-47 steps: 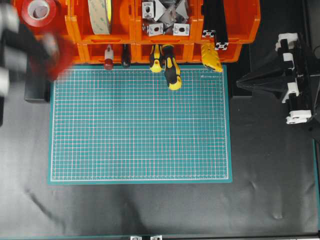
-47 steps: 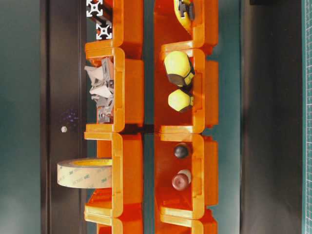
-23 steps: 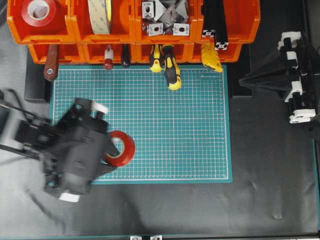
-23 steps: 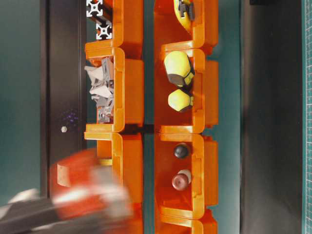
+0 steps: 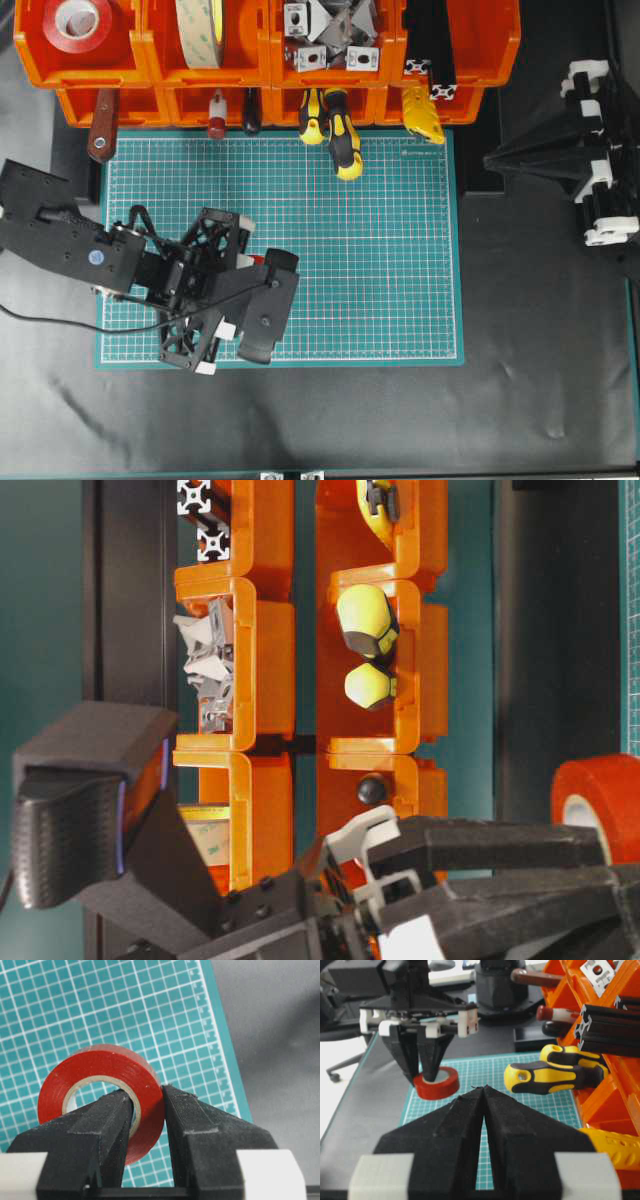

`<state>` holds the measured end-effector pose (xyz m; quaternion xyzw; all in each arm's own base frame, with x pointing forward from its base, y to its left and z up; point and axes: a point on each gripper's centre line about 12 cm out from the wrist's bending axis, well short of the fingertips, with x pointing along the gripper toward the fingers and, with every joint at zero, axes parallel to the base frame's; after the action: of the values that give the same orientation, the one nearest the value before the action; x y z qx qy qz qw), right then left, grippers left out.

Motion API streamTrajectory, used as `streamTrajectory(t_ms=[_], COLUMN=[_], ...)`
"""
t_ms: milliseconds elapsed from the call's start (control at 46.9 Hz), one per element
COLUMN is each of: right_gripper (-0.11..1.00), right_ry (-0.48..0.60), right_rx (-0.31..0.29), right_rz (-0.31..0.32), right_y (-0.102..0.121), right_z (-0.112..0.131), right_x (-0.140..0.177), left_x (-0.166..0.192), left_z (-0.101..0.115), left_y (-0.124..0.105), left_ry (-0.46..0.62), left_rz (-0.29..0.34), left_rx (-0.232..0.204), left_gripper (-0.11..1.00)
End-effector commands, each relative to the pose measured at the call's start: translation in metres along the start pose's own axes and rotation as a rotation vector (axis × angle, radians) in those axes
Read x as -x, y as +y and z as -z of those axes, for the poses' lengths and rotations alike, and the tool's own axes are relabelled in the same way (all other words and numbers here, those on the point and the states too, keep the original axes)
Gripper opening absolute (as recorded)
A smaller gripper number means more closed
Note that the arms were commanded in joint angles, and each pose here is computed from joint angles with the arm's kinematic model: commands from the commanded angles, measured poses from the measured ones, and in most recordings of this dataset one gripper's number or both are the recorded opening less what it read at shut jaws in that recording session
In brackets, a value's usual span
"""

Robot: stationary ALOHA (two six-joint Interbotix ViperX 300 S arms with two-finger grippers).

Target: Pick vinyl tape from container rack with left arm.

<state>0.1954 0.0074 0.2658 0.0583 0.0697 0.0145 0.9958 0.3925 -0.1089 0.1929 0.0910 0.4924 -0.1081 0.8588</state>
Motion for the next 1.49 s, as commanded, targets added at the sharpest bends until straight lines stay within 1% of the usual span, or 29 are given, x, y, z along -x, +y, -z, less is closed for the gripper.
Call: streamTrajectory(t_ms=[0,256,277,320,405,448,469,512,555,576,704,811,1003,1088,1216,1323,1472], right_gripper=[0.00,0.00,0.00,0.00,0.00,0.00,0.00,0.00,0.00,0.00,0.00,0.00,0.00,0.00,0.00,0.00,0.00], right_ry=[-0.038,-0.034,-0.038,-0.037,-0.037,-0.039,-0.040,-0.039,-0.040,-0.040,-0.042,-0.051,-0.050,-0.051,-0.050,-0.048,-0.045], right_rx=[-0.004,-0.004,-0.004,-0.004,-0.004,-0.004,-0.004,-0.004,-0.004,-0.004,-0.002,-0.002,-0.002,-0.002,-0.002,-0.001,0.000], right_rz=[-0.007,-0.009,-0.009,-0.010,-0.010,-0.011,-0.011,-0.011,-0.011,-0.011,-0.011,-0.012,-0.012,-0.012,-0.020,-0.021,-0.022], right_y=[0.002,0.003,0.003,0.003,0.003,0.003,0.003,0.003,0.003,0.003,0.003,0.003,0.003,0.003,0.005,0.005,0.005], right_z=[-0.016,-0.015,-0.016,-0.015,-0.015,-0.016,-0.016,-0.015,-0.016,-0.016,-0.016,-0.019,-0.018,-0.018,-0.018,-0.017,-0.016], right_x=[-0.001,-0.001,-0.001,-0.001,-0.001,-0.001,-0.001,-0.001,-0.001,-0.001,0.000,0.001,0.001,0.002,0.002,0.002,0.002], left_x=[0.009,0.008,0.008,0.008,0.008,0.009,0.008,0.009,0.009,0.009,0.017,0.037,0.082,0.105,0.132,0.154,0.182], left_z=[-0.009,-0.008,-0.008,-0.008,-0.008,-0.009,-0.009,-0.009,-0.010,-0.010,-0.014,-0.018,-0.011,-0.005,0.005,0.020,0.041], left_y=[0.001,0.007,0.007,0.009,0.010,0.012,0.013,0.013,0.013,0.014,0.014,0.014,0.010,0.007,0.005,0.002,0.000], left_ry=[-0.054,-0.053,-0.053,-0.053,-0.054,-0.058,-0.057,-0.058,-0.065,-0.066,-0.115,-0.183,-0.275,-0.328,-0.438,-0.562,-0.668], left_rz=[-0.001,-0.008,-0.009,-0.010,-0.013,-0.014,-0.016,-0.014,-0.015,-0.014,-0.012,-0.007,0.002,0.009,0.019,0.036,0.048], left_rx=[0.003,0.014,0.017,0.022,0.028,0.040,0.043,0.053,0.061,0.073,0.104,0.117,0.108,0.104,0.100,0.091,0.084], left_gripper=[0.21,0.21,0.24,0.33,0.58,0.71,0.76,0.85,0.90,0.91,0.88,0.87,0.87,0.87,0.87,0.87,0.87])
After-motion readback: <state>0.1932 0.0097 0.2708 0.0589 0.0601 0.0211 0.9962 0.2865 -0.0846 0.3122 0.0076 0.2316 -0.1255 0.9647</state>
